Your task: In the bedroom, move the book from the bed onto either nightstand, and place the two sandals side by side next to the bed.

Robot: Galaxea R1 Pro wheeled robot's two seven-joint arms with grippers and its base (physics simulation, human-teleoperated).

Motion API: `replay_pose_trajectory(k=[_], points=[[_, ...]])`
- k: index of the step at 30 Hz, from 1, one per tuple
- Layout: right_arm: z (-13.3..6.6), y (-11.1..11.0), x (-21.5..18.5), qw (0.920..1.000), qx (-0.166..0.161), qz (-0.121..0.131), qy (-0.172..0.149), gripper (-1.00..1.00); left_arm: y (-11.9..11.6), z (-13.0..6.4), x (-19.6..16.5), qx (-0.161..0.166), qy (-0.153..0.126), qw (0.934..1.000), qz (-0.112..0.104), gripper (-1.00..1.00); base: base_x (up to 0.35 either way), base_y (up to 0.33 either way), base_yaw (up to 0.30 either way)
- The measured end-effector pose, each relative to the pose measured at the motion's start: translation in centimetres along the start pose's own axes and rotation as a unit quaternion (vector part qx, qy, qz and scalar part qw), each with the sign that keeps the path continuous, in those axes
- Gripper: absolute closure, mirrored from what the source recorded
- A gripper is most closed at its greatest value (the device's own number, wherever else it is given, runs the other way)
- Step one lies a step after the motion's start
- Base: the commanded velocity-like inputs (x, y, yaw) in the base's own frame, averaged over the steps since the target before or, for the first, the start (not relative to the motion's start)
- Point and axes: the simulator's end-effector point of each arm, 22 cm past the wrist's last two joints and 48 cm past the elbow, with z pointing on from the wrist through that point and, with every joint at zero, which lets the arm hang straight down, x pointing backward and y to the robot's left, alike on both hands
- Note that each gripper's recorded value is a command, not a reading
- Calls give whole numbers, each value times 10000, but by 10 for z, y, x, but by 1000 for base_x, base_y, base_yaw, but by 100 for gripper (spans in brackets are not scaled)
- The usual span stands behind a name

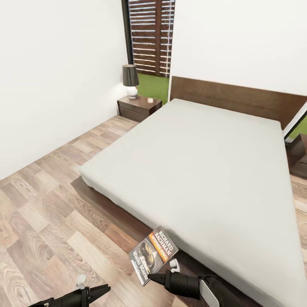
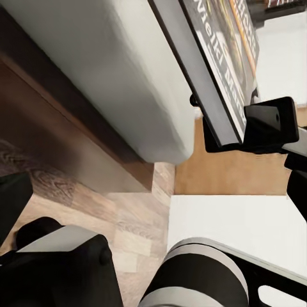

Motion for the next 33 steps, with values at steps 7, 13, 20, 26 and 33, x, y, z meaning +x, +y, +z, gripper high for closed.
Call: replay_pose_trajectory(k=[7,13,20,26,33], points=[[0,-1,0,10000,1,16,1,100,1,0,1,-4,6,10000,-11,-100,0,0,291],[0,-3,2,10000,24,18,31,100,1,0,1,-7,8,10000,-21,-100,0,0,291],[0,-10,14,9994,177,-106,277,100,3,-3,1,-32,2,10000,-29,-100,0,0,291],[0,-12,15,9993,199,-114,312,100,4,-3,1,-36,6,10000,-41,-100,0,0,291],[0,-13,16,9992,202,-102,318,100,5,-3,2,-40,12,10000,-54,-100,0,0,291]])
